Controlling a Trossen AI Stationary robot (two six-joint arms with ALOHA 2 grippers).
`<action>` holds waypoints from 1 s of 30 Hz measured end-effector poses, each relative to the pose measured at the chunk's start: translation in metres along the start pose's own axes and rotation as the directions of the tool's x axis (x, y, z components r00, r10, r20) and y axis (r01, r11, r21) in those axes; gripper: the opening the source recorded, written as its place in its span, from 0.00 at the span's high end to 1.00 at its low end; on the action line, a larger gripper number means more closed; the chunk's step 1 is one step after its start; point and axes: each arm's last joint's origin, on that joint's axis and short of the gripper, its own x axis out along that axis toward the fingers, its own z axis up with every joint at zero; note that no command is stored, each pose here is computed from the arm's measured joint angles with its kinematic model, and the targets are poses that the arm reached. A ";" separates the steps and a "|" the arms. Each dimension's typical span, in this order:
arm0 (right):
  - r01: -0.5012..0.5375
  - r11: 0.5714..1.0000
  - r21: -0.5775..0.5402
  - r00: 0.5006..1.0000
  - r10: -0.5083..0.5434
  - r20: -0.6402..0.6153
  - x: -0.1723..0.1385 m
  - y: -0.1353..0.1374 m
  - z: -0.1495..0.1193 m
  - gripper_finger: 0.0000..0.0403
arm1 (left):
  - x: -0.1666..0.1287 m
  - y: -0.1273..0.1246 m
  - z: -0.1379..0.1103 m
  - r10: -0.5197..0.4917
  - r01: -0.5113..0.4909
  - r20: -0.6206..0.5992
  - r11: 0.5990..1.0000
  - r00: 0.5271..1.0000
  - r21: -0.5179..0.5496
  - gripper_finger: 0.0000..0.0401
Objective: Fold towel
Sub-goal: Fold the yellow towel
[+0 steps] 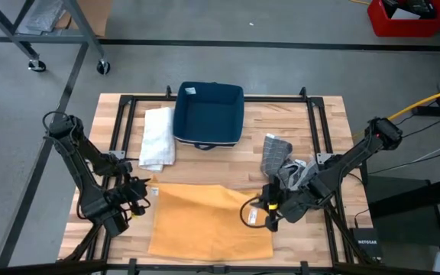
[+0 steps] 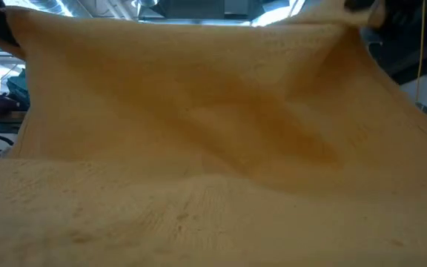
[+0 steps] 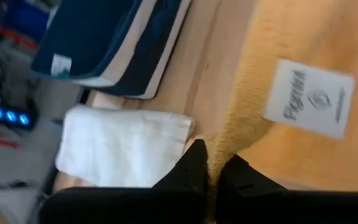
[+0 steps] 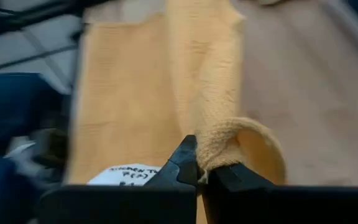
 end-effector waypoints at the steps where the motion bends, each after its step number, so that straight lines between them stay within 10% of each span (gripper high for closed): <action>1: 0.032 0.999 -0.008 0.999 -0.032 0.005 -0.001 -0.003 0.000 0.99 | 0.000 0.000 0.000 0.001 -0.001 -0.001 1.000 1.000 0.021 1.00; 13: 0.103 0.990 0.092 0.995 -0.102 -0.010 0.007 -0.020 -0.032 0.99 | 0.027 -0.007 0.003 0.079 -0.078 -0.059 0.997 0.995 0.020 1.00; 22: -0.197 0.955 0.220 0.977 0.173 0.122 0.010 -0.011 -0.049 0.99 | 0.030 -0.016 -0.004 0.031 -0.031 -0.037 1.000 0.999 0.006 1.00; 30: -0.340 0.901 0.270 0.940 0.321 0.113 -0.003 0.009 -0.059 0.99 | 0.013 -0.036 -0.002 -0.210 0.213 -0.109 0.977 0.971 0.014 1.00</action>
